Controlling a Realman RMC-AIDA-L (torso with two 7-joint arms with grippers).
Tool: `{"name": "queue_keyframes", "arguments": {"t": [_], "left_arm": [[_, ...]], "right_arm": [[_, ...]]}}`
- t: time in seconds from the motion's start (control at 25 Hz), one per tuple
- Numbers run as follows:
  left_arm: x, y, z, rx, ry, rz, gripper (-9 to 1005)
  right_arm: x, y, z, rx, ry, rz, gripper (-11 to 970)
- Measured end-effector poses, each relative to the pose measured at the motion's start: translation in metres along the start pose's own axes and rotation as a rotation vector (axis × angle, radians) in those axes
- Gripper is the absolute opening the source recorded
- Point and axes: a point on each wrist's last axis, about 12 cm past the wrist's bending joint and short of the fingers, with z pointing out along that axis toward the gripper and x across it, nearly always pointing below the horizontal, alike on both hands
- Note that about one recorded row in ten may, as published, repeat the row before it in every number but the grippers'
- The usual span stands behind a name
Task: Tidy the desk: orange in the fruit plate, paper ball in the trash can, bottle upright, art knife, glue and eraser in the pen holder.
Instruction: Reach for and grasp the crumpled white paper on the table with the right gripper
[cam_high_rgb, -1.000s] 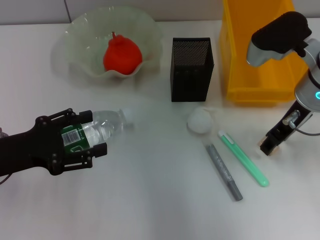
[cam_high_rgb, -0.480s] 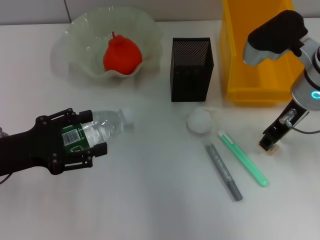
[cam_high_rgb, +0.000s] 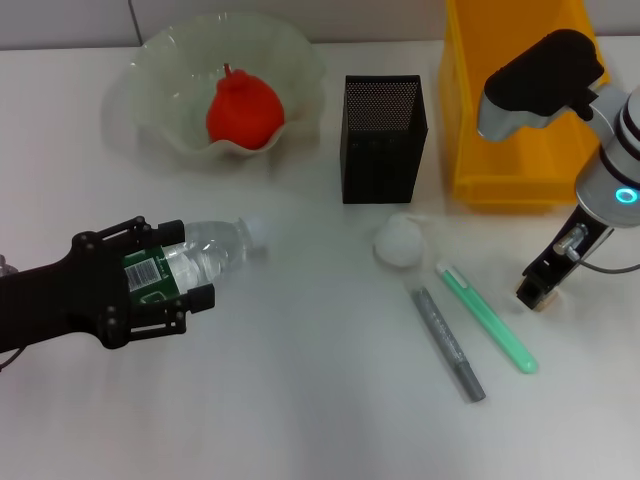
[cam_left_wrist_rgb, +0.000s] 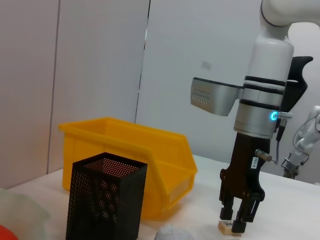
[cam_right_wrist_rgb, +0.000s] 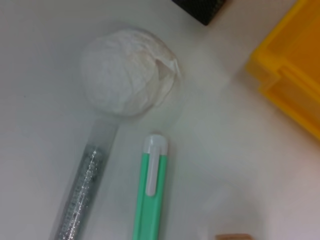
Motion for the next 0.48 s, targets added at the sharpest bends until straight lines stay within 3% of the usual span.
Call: {"name": "queue_keyframes", "arguments": {"t": [0.48], "left_arm": [[0.0018, -0.0012, 0.0004, 0.0, -0.002, 0.01, 859]], "right_arm": [[0.0007, 0.0032, 0.0075, 0.01, 0.017, -0.017, 387]]}}
